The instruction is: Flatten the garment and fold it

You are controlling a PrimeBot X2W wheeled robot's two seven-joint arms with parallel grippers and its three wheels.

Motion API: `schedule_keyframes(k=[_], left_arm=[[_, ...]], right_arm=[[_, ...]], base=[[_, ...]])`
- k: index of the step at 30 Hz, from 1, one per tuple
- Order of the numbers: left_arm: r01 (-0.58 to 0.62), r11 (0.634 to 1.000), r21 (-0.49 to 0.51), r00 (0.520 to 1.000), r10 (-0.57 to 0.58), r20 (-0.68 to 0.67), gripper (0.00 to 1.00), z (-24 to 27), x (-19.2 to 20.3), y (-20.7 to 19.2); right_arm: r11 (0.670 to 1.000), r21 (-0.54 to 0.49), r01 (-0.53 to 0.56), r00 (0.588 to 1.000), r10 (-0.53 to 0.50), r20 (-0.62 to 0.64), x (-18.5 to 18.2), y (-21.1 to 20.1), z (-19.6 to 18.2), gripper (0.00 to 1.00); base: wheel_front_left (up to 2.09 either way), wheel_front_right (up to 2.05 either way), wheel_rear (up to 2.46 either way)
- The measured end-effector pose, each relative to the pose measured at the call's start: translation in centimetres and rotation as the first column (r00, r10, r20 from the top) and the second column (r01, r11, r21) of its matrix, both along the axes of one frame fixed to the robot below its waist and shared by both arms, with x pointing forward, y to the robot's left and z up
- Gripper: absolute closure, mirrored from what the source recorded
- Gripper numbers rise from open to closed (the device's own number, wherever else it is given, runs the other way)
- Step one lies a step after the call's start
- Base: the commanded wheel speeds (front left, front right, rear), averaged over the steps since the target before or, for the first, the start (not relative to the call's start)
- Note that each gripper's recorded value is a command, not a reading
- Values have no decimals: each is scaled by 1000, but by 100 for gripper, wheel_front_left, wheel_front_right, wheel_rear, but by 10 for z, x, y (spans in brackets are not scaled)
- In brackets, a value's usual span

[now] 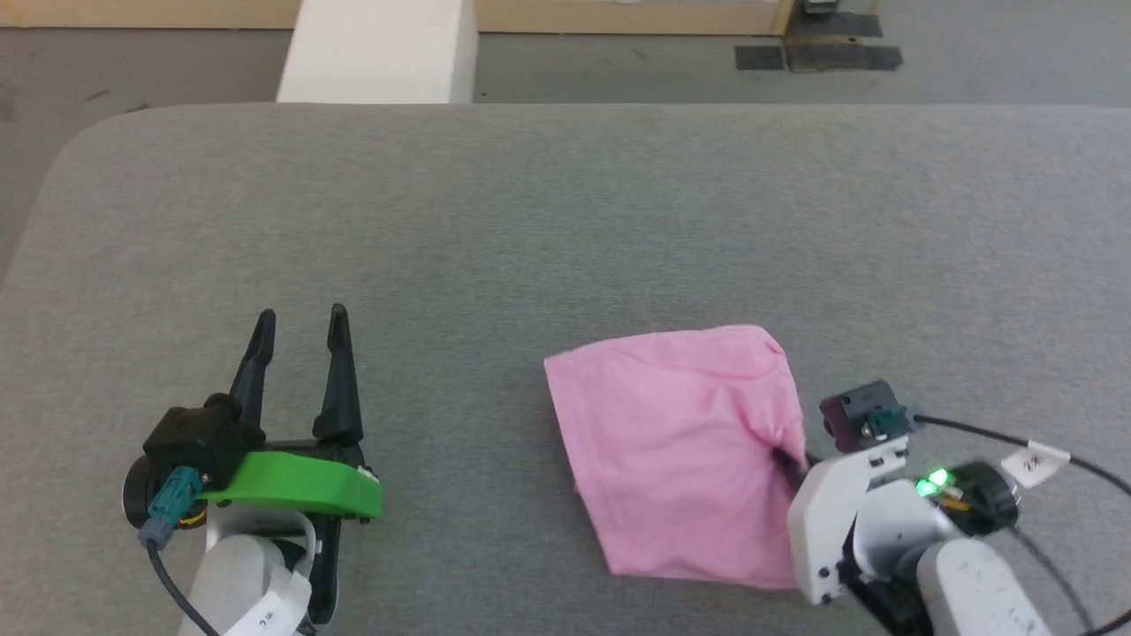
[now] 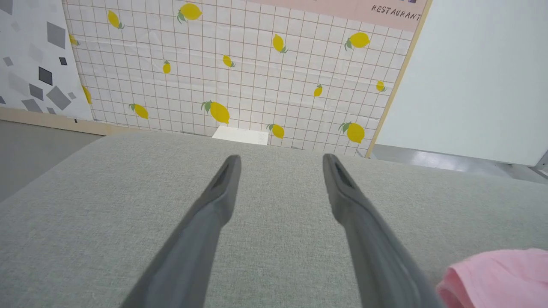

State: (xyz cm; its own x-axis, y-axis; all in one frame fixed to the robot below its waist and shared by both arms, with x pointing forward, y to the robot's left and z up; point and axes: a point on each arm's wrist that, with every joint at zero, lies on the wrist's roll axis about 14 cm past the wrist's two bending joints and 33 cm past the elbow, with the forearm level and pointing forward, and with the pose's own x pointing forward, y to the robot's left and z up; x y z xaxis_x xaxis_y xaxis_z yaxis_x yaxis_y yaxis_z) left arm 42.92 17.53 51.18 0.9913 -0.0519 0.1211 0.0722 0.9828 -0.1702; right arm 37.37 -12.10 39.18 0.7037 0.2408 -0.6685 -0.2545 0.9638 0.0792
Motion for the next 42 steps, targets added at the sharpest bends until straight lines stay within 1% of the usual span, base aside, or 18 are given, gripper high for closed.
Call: schedule_keyframes(k=[3, 6, 7, 11, 15, 19, 23, 26, 29, 33, 35, 38, 42], left_arm=[[19, 1000, 1, 1000, -19, 15, 0, 3, 6, -9], [50, 999, -4, 998, -50, 33, 0, 7, 14, -21], [85, 996, -4, 996, -85, 40, 0, 7, 20, -34], [167, 986, 3, 985, -167, 43, 0, 3, 32, -65], [252, 968, 3, 967, -252, 46, 0, -1, 45, -97], [340, 940, 8, 937, -339, 81, 0, 2, 61, -131], [402, 916, 6, 913, -401, 73, 0, -8, 76, -154], [426, 905, 4, 904, -426, 45, 0, -22, 83, -162], [452, 892, 1, 892, -452, 13, 0, -39, 89, -169], [474, 880, -9, 880, -474, -23, 0, -59, 96, -176], [478, 878, -8, 878, -478, -33, 0, -66, 98, -176], [475, 880, -4, 879, -474, -49, 0, -75, 100, -173], [458, 889, 11, 888, -457, -55, 0, -76, 101, -163]], right_arm=[[992, -125, -31, 998, 36, 42, 9, -24, 9, 100], [971, -237, -20, 996, 41, 81, 19, -58, 21, 100], [953, -303, 3, 993, 32, 110, 24, -83, 31, 100], [915, -397, 66, 988, -3, 156, 30, -129, 49, 100], [877, -460, 140, 979, -53, 198, 32, -173, 65, 100], [819, -518, 247, 960, -136, 243, 31, -225, 82, 100], [744, -579, 334, 939, -214, 268, 26, -275, 92, 100], [701, -604, 379, 925, -261, 277, 24, -299, 93, 100], [646, -641, 415, 910, -310, 276, 18, -324, 93, 100], [564, -689, 455, 883, -387, 267, 4, -358, 88, 100], [539, -705, 460, 876, -404, 262, 0, -367, 85, 100], [513, -713, 479, 863, -423, 275, 0, -376, 83, 100], [489, -711, 506, 849, -430, 309, 9, -384, 87, 100]], base=[[0, 0, 0], [0, 0, 0], [0, 0, 0], [0, 0, 0], [0, 0, 0], [0, 0, 0], [0, 0, 0], [0, 0, 0], [0, 0, 0], [0, 0, 0], [0, 0, 0], [0, 0, 0], [0, 0, 0]])
